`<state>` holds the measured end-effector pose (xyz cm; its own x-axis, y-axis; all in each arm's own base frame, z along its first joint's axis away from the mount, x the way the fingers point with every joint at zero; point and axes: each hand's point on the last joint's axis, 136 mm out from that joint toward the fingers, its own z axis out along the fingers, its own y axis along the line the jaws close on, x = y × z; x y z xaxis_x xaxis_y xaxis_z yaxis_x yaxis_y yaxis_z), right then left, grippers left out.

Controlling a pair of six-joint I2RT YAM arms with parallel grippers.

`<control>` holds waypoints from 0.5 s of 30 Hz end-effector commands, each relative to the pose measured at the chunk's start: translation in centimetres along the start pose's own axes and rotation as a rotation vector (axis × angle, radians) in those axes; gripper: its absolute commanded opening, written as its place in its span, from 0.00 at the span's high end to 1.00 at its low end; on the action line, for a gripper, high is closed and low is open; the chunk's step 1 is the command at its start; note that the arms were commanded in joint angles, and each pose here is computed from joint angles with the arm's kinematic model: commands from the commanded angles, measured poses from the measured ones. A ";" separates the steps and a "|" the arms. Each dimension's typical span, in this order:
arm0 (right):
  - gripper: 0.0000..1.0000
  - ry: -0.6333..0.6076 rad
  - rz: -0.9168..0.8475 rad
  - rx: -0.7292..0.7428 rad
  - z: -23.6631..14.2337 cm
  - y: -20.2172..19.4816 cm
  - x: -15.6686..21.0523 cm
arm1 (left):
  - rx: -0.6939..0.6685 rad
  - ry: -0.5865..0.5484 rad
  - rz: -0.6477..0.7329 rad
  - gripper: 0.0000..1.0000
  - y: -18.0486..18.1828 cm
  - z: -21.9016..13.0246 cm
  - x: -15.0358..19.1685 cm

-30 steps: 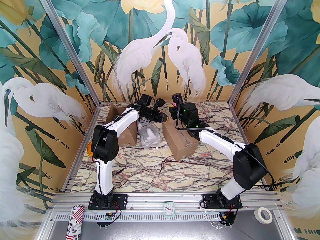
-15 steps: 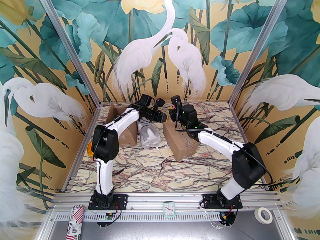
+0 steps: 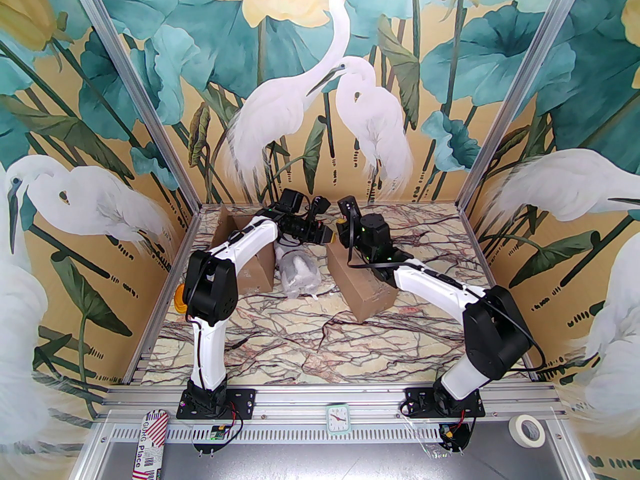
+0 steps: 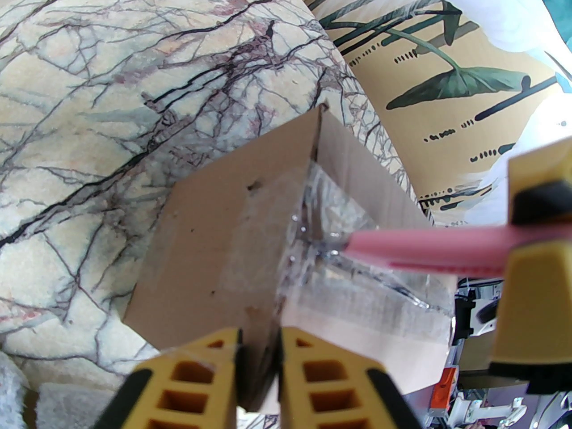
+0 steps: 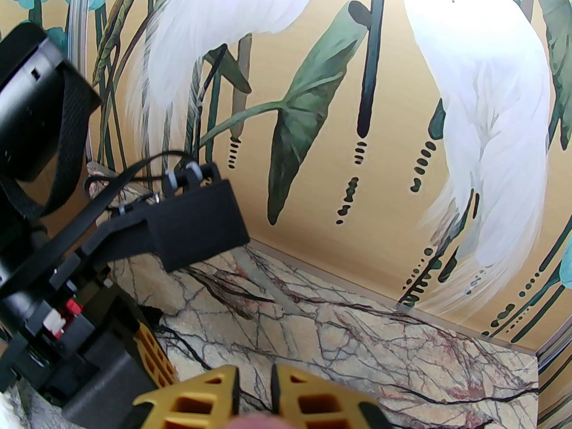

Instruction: Unpack the express box

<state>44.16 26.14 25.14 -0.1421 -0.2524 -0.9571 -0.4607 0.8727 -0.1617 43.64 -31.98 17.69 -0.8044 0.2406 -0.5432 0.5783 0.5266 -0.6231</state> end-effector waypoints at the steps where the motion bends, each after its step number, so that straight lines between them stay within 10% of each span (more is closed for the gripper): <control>1: 1.00 0.028 -0.024 0.012 -1.1 0.1 0.6 | -0.074 0.084 -0.109 0.84 3.8 1.9 3.3; 15: 1.00 0.035 -0.038 -0.005 -3.7 0.1 0.8 | -0.064 0.098 -0.116 0.91 3.5 1.9 3.6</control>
<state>41.99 24.86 25.82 -0.1322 -0.2570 -0.9573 -0.4557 0.8734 -0.1715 43.17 -32.47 18.01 -0.8095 0.2411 -0.5354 0.5765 0.4994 -0.6468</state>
